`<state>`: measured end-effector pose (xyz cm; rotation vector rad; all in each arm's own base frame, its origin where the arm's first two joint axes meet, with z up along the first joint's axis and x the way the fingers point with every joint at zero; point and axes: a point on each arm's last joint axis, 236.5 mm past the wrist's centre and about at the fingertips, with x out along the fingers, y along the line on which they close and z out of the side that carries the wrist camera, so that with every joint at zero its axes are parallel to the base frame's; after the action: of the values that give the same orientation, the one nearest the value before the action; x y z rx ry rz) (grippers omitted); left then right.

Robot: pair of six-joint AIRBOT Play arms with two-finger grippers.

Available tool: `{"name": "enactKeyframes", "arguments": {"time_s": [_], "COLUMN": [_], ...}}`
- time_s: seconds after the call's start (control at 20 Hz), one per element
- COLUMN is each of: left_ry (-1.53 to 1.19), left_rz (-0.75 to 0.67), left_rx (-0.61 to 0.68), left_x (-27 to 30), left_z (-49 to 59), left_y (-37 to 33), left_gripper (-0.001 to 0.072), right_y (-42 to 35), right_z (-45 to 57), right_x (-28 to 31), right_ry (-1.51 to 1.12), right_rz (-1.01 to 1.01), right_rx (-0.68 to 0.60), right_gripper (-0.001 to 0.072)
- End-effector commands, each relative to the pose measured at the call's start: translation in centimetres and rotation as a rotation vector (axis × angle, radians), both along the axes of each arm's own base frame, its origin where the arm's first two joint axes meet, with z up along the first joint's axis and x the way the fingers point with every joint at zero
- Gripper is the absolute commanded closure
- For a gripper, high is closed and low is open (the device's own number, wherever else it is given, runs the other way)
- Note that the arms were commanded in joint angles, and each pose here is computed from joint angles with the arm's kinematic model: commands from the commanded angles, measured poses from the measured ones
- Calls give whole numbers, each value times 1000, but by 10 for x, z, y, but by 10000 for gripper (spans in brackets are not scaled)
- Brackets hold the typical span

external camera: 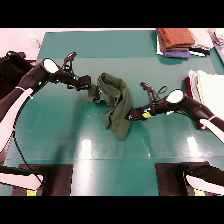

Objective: Fold the shirts.

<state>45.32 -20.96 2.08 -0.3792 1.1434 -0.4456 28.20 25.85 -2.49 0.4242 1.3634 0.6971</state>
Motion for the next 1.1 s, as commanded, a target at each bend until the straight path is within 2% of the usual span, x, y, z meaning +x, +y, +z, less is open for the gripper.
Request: {"name": "enactKeyframes", "arguments": {"time_s": [0.0,0.05,0.1,0.25,0.55,0.85,1.05], "left_ry": [8,9,6,-67,-462,-855,-1080], "left_rz": [-6,-8,-8,22,182,179,150], "left_rx": [1,1,1,5,-26,-32,-44], "left_x": [-2,-3,-3,5,5,-69,-144], "left_z": [0,0,1,29,195,346,438], "left_y": [0,0,0,14,88,100,101], "left_gripper": [684,684,684,684,684,684,684], "right_y": [16,17,14,-12,-149,-197,-225], "right_z": [0,4,11,48,182,327,378], "right_x": [13,17,25,51,85,58,16], "right_ry": [-43,-68,-93,-206,-563,-894,-1002], "right_rz": [22,31,18,-42,-220,-347,-382], "right_rx": [19,20,25,25,-206,-248,-397], "right_gripper": [532,666,692,693,693,694,694]}}
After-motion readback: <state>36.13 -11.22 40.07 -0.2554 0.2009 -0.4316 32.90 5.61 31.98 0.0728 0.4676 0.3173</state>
